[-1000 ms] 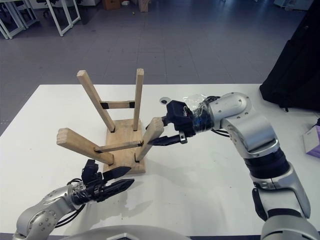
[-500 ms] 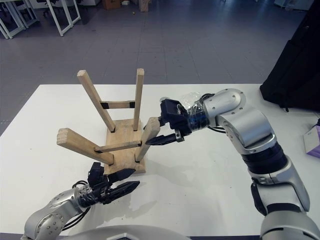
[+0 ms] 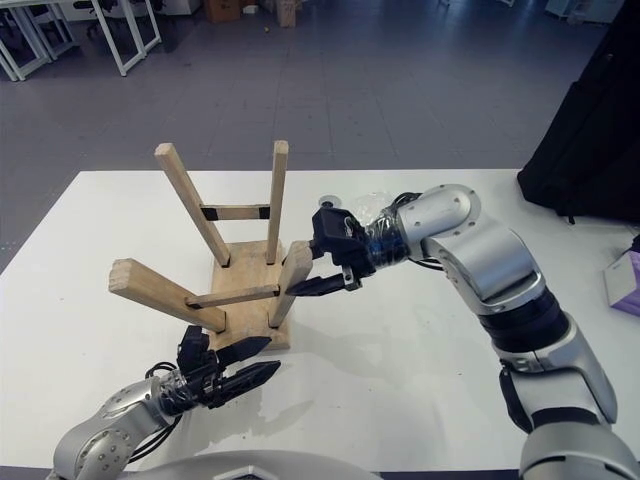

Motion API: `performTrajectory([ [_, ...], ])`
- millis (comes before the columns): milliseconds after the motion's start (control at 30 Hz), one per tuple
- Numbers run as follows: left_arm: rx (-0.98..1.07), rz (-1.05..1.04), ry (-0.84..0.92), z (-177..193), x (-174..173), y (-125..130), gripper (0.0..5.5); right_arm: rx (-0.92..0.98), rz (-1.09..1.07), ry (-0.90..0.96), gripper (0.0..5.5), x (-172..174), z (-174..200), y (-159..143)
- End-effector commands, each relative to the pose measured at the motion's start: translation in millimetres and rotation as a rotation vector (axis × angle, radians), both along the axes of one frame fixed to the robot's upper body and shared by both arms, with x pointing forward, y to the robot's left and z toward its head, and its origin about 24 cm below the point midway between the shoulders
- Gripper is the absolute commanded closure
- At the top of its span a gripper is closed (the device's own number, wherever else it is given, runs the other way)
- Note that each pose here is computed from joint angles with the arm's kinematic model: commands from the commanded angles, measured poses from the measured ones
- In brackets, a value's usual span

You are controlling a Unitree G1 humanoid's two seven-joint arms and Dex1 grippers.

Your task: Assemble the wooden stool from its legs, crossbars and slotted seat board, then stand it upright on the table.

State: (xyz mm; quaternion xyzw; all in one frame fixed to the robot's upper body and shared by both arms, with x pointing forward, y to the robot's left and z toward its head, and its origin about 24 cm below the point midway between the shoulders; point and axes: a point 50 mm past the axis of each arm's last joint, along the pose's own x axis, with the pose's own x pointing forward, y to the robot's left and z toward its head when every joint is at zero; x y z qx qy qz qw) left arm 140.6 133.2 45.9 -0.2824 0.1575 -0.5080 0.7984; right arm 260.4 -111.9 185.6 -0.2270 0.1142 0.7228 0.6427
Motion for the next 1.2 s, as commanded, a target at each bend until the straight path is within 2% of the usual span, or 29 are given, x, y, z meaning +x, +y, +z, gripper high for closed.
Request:
performTrajectory([
  [33, 0.019, 0.011, 0.004, -2.6, 0.1, 1.0, 1.91, -0.076, -0.005, 0.147, 3.48, -10.0, -36.4, -0.8],
  [200, 0.019, 0.005, 0.007, -3.5, 1.0, 1.1, 1.91, -0.059, -0.047, 0.197, 3.48, -9.6, -47.3, -2.2],
  [267, 0.02, 0.005, 0.008, -4.2, 1.0, 1.0, 1.91, -0.039, -0.058, 0.227, 2.9, -9.1, -48.0, -2.5],
  [300, 0.02, 0.004, 0.009, -4.6, 1.3, 0.9, 1.91, -0.028, -0.064, 0.24, 2.83, -8.7, -47.7, -2.6],
  [567, 0.029, -0.002, 0.005, -6.1, 1.8, 5.0, 1.91, -0.029, -0.208, 0.24, 1.22, -6.0, -59.3, -20.2],
  [667, 0.039, -0.004, 0.001, -2.1, -4.6, 9.1, 1.91, -0.077, -0.254, 0.24, 1.18, -16.1, -76.1, -28.7],
  [767, 0.135, 0.008, -0.002, 6.3, -22.4, 32.7, 1.91, -0.098, -0.308, 0.288, 1.18, -36.0, -95.1, -37.6],
  [867, 0.291, 0.069, -0.013, 16.3, -28.6, 72.2, 1.91, -0.081, -0.381, 0.323, 1.18, -50.0, -108.0, -40.7],
  [967, 0.61, 0.095, 0.029, 3.3, -25.4, 105.0, 1.91, -0.077, -0.468, 0.327, 1.18, -55.4, -120.9, -38.7],
  [1200, 0.926, 0.138, -0.053, -9.3, -2.2, 124.8, 1.91, -0.11, -0.523, 0.337, 1.18, -65.4, -144.2, -34.2],
])
